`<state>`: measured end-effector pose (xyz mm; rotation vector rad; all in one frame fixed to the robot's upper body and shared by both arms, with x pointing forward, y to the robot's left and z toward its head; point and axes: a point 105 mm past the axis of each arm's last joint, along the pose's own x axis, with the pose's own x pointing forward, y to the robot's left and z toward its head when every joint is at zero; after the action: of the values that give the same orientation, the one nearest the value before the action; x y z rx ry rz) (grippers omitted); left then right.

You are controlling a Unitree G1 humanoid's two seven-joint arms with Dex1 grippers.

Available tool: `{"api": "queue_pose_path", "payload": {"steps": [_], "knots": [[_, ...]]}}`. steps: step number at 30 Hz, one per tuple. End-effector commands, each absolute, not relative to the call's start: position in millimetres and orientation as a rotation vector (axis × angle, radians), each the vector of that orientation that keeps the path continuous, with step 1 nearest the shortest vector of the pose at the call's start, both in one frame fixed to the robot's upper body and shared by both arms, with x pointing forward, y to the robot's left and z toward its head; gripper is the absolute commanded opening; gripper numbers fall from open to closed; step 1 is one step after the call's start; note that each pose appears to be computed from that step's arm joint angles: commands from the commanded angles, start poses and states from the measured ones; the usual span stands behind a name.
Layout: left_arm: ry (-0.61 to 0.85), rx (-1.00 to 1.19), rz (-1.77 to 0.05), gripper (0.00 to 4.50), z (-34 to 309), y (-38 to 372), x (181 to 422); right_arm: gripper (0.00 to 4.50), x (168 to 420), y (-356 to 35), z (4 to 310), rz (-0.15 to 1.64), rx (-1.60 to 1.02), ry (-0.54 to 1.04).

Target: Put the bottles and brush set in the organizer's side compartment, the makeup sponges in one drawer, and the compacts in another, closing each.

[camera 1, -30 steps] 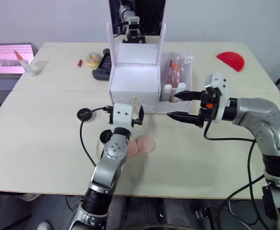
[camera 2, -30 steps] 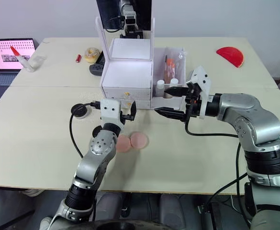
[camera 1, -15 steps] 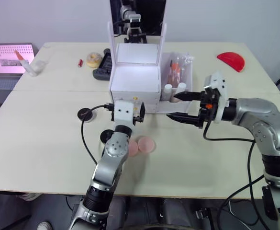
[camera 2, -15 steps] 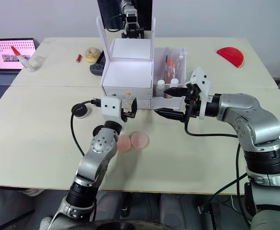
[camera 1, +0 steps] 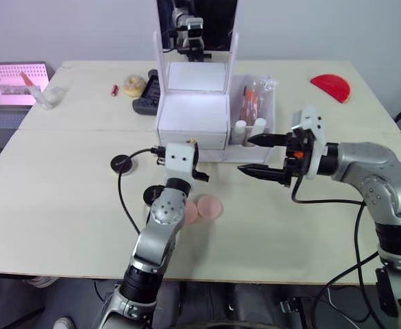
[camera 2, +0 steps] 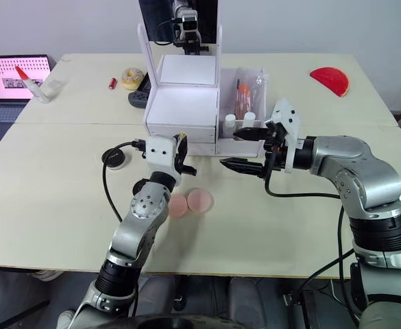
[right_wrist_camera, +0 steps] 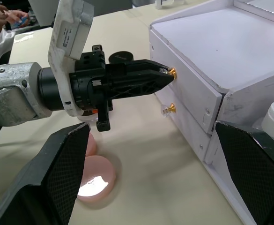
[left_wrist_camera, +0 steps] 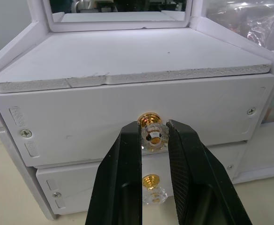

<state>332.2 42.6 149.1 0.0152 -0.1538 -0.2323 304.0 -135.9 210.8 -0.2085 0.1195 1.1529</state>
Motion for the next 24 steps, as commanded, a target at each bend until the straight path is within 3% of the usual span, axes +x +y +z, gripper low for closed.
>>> {"api": "queue_pose_path", "payload": {"steps": [1, 9, 16, 24], "knots": [[-0.219, 0.027, -0.285, 0.26, 164.2, 31.8, 321.5, 4.50, 303.0, -132.9, 232.4, 1.176, -0.202, 0.025], [-0.246, 0.191, -0.452, 0.26, 163.0, 24.6, 291.7, 4.50, 304.5, -129.2, 244.1, 1.200, -0.169, -0.036], [-0.244, 0.264, -0.510, 0.26, 165.9, 34.8, 268.5, 4.50, 310.0, -129.2, 245.3, 1.200, -0.184, -0.047], [-0.169, 0.281, -0.492, 0.26, 157.7, 50.4, 258.6, 4.50, 317.2, -130.7, 247.5, 1.194, -0.208, -0.059]]}}
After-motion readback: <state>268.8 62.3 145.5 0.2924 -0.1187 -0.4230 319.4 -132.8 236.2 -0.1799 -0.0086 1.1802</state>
